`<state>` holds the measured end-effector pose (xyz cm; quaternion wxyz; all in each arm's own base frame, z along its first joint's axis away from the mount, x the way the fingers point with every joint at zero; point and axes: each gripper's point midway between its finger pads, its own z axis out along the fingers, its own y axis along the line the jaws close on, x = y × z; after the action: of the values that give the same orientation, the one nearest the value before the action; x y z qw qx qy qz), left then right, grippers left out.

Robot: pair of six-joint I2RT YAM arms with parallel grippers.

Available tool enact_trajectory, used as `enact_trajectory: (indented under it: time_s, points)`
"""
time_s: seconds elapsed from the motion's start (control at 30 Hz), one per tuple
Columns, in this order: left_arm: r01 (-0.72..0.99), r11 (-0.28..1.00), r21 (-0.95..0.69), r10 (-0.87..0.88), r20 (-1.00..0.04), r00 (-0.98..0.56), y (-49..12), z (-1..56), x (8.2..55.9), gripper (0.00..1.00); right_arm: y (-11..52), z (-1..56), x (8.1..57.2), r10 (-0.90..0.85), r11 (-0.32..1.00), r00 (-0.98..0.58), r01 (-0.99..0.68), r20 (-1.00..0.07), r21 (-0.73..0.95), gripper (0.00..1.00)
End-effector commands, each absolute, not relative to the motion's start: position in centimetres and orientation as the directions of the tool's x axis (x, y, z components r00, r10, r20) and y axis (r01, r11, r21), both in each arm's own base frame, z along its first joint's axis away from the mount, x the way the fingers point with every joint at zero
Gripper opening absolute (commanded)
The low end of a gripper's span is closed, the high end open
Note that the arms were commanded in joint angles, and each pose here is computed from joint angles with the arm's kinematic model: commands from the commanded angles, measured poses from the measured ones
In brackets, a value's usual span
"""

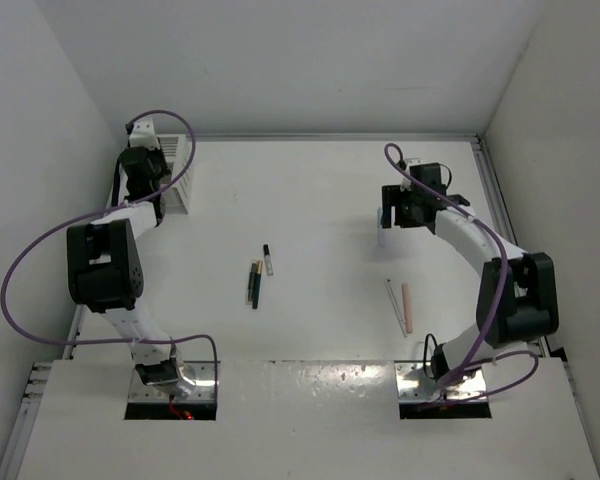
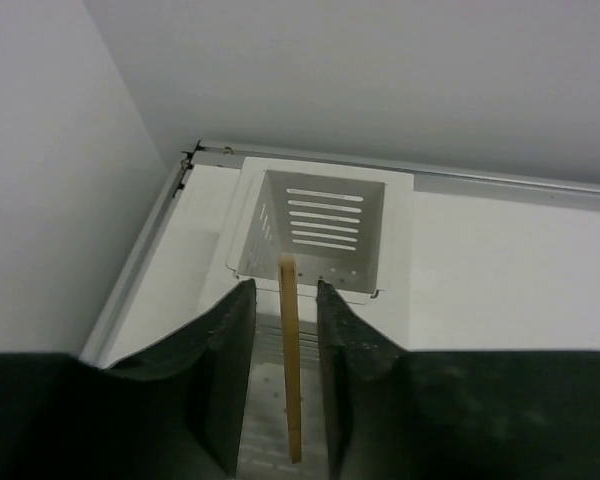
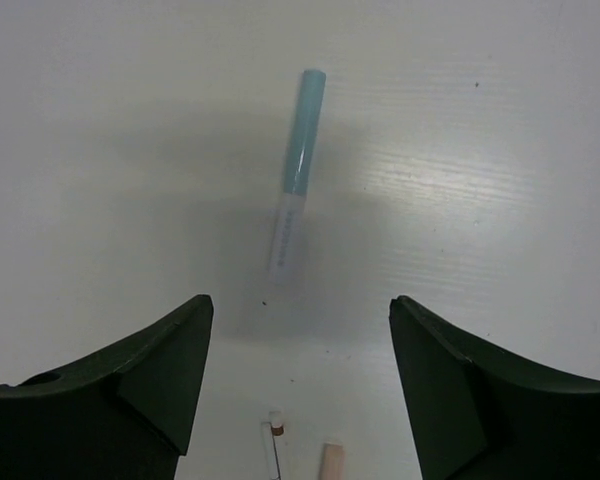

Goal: Organize the makeup

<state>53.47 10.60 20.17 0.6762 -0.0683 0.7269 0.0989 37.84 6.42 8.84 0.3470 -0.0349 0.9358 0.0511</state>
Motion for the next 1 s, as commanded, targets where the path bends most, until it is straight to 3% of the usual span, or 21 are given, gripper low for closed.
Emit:
enact_trajectory:
  time_s: [0.0, 0.07, 0.2, 0.43, 0.57, 0.67, 0.73, 0.77, 0.8, 0.9, 0.97]
  points:
    - [-0.216, 0.976, 0.032, 0.022, -0.999, -0.045, 10.6, 20.8, 53.6, 0.39, 6.8, 7.9, 37.3, -0.013, 0.996, -0.82, -0.062, -0.572, 0.067, 0.72]
    - [-0.216, 0.976, 0.023, 0.01, -0.998, -0.06, 10.5, 20.7, 53.4, 0.51, 7.0, 6.4, 36.5, -0.031, 0.997, -0.86, -0.064, -0.51, 0.048, 0.69]
    - [-0.207, 0.978, 0.022, 0.008, -0.998, -0.068, 10.7, 22.7, 53.4, 0.59, 7.3, 4.3, 36.4, -0.013, 0.998, -0.883, -0.044, -0.468, 0.055, 0.6]
    - [-0.181, 0.982, 0.048, 0.024, -0.991, -0.133, 10.2, 25.8, 52.2, 0.66, 8.5, 1.4, 39.1, -0.037, 0.995, -0.912, -0.072, -0.408, 0.071, 0.53]
    - [-0.124, 0.992, 0.039, 0.02, -0.988, -0.153, 8.6, 27.3, 51.3, 0.69, 8.2, -0.1, 39.7, -0.039, 0.997, -0.936, -0.061, -0.35, 0.053, 0.42]
    - [-0.082, 0.992, 0.096, 0.081, -0.983, -0.165, 7.0, 28.1, 50.3, 0.69, 8.2, -0.9, 39.6, -0.031, 0.997, -0.948, -0.05, -0.317, 0.053, 0.32]
    - [-0.056, 0.989, 0.137, 0.126, -0.977, -0.169, 6.2, 27.9, 49.5, 0.69, 8.3, -1.2, 39.6, -0.042, 0.997, -0.952, -0.06, -0.302, 0.05, 0.17]
    - [-0.027, 0.988, 0.153, 0.148, -0.979, -0.14, 5.0, 29.1, 48.8, 0.67, 8.2, -1.2, 39.6, -0.045, 0.997, -0.953, -0.062, -0.3, 0.045, 0.01]
    - [-0.013, 0.986, 0.169, 0.166, -0.978, -0.128, 4.3, 29.6, 48.2, 0.65, 8.0, -1.2, 39.5, -0.046, 0.997, -0.954, -0.06, -0.295, 0.041, 0.0]
    - [0.124, 0.962, 0.245, 0.246, -0.969, 0.014, -0.4, 32.5, 45.4, 0.65, 8.1, 0.0, 39.7, -0.125, 0.989, -0.931, -0.146, -0.344, 0.037, 0.0]
    - [0.248, 0.929, 0.274, 0.262, -0.962, 0.078, -3.8, 32.7, 43.8, 0.67, 10.1, 3.4, 41.4, -0.151, 0.969, -0.861, -0.225, -0.485, 0.098, 0.0]
